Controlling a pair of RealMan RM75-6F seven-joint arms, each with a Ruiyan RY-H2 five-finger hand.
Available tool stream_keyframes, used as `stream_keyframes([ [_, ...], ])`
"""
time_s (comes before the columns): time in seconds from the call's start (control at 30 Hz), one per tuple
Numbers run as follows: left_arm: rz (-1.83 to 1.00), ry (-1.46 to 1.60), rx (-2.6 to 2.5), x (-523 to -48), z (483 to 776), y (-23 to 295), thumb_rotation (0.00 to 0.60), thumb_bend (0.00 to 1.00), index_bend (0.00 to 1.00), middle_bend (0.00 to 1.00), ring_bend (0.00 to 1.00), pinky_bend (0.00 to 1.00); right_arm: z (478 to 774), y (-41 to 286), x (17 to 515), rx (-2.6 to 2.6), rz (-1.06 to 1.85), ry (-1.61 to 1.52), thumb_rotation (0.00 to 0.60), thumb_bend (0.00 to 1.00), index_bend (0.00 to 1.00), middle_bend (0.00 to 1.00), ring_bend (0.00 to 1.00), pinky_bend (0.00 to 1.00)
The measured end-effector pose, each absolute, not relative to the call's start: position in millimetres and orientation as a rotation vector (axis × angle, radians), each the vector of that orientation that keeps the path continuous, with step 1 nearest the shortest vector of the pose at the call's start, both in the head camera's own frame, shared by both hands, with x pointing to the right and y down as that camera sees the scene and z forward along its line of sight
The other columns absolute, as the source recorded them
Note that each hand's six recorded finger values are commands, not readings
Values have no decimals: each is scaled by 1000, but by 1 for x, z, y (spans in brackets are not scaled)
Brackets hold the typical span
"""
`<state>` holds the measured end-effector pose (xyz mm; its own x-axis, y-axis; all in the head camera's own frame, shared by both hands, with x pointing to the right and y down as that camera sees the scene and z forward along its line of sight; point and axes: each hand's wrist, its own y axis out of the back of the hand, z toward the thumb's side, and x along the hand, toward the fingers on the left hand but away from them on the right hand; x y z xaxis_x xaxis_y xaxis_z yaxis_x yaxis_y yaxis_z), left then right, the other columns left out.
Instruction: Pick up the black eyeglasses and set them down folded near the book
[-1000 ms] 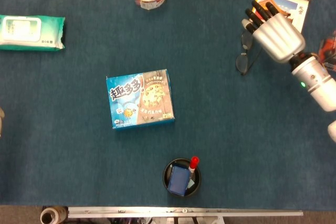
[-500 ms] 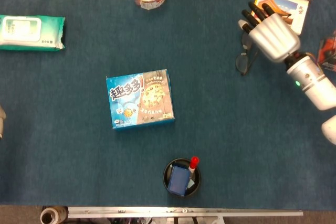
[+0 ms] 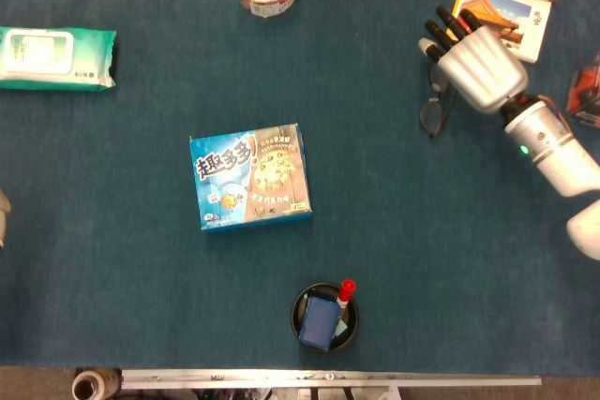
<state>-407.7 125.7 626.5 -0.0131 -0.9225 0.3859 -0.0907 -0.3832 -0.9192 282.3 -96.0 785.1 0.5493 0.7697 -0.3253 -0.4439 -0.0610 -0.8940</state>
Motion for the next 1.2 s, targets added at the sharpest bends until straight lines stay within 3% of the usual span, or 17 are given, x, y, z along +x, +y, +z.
stream_keyframes([
  [1.2, -1475, 1084, -1549, -407, 625, 126, 600, 485, 524, 449, 370, 458, 789, -97, 277, -1297, 1008, -331, 600, 332, 282, 220, 108, 239],
])
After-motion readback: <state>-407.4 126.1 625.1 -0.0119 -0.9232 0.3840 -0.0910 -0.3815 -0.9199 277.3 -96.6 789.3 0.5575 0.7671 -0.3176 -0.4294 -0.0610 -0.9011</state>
